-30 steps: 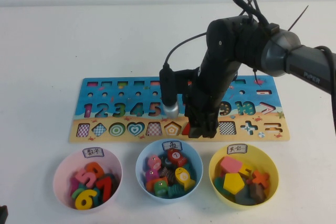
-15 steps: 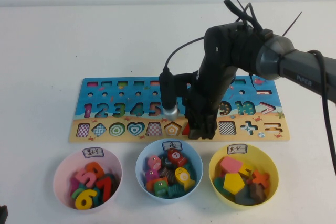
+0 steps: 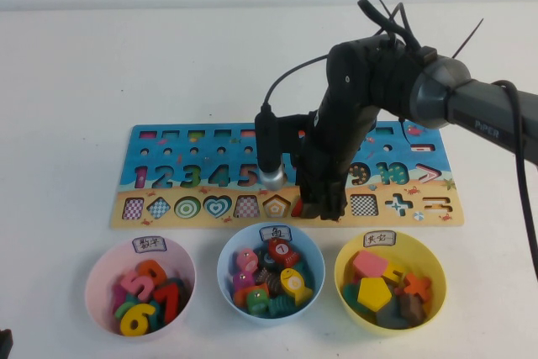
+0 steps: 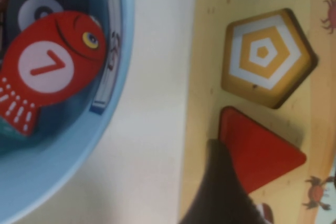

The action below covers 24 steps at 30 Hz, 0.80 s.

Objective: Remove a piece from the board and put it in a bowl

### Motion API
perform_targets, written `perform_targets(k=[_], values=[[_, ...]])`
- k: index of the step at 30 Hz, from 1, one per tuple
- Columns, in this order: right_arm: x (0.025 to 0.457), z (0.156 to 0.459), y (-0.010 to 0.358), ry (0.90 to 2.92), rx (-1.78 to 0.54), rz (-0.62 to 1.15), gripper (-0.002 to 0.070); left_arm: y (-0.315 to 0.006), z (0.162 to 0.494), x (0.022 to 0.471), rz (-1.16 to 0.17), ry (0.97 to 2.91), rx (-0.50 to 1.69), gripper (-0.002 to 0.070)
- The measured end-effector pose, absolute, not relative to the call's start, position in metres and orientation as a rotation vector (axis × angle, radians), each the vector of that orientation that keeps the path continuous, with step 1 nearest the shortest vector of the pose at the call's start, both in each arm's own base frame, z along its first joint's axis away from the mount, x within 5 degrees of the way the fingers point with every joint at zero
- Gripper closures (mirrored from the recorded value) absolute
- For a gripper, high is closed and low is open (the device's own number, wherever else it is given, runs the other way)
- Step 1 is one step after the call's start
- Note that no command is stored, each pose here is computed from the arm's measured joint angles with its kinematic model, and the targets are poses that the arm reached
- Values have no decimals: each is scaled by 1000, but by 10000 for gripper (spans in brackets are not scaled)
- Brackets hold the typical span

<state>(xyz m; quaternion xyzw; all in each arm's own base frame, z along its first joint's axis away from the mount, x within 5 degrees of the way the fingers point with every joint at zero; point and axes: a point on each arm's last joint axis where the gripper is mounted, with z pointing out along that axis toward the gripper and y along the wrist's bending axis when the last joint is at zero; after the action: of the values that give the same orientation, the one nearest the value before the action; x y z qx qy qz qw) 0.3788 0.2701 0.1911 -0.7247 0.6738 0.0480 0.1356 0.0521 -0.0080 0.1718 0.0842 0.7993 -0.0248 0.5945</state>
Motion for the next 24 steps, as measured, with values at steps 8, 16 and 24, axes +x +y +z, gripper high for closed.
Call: perform_targets(k=[8, 16, 24], values=[[379, 190, 270, 1954, -2102, 138, 304, -8, 172, 52, -58, 1857, 196, 679], [379, 186, 271, 1961, -2106, 146, 307, -8, 172, 52, -58, 1857, 196, 679], [378, 186, 270, 1974, -2113, 157, 372, -8, 172, 52, -58, 1857, 196, 679]])
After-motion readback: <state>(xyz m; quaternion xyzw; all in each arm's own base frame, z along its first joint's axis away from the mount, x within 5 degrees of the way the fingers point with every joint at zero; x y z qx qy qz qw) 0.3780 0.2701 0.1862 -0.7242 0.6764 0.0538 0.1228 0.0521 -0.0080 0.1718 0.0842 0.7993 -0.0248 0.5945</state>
